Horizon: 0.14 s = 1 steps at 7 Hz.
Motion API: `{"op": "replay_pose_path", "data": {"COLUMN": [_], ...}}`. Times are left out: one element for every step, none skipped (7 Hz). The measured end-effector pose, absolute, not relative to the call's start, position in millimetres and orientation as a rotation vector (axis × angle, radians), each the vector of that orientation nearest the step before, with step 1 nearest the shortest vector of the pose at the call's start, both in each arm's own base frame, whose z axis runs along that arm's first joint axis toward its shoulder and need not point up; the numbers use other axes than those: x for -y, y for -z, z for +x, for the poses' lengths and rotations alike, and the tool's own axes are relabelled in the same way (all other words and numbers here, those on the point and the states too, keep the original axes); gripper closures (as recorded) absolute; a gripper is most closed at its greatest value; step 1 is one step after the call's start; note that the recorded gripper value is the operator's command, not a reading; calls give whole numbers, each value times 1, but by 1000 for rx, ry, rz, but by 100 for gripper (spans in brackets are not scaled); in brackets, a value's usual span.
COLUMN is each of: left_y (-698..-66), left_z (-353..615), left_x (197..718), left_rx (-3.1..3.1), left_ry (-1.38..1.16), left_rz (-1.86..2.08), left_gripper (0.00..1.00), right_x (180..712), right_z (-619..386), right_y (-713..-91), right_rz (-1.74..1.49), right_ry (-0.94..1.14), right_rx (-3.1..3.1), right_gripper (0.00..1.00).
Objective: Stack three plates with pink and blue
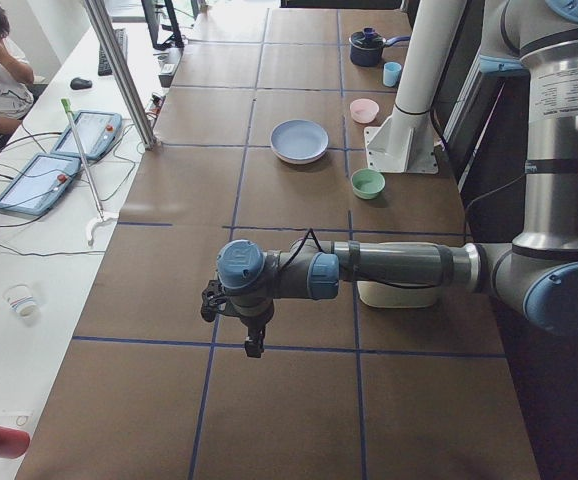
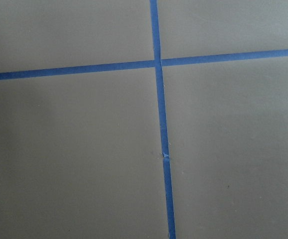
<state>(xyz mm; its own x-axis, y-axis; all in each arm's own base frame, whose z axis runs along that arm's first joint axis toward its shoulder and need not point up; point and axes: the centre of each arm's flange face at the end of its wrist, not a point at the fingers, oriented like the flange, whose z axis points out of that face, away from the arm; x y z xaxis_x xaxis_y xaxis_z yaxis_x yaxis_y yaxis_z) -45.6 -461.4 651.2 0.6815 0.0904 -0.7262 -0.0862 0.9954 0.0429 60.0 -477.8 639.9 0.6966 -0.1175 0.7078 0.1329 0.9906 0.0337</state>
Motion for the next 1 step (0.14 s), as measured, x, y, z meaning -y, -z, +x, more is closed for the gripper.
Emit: {"op": "replay_pose_path", "data": {"left_y": [-652], "left_z": [-46], "left_x": [461], "left_rx": [-815], "left_ry": [-99], "left_rz": [4], "left_gripper": [0], "right_x": [478], "right_z": [60], "right_y": [-639], "right_rz": [-28], "right_ry": [119], "right_rx": [788], "right_gripper": [0]}}
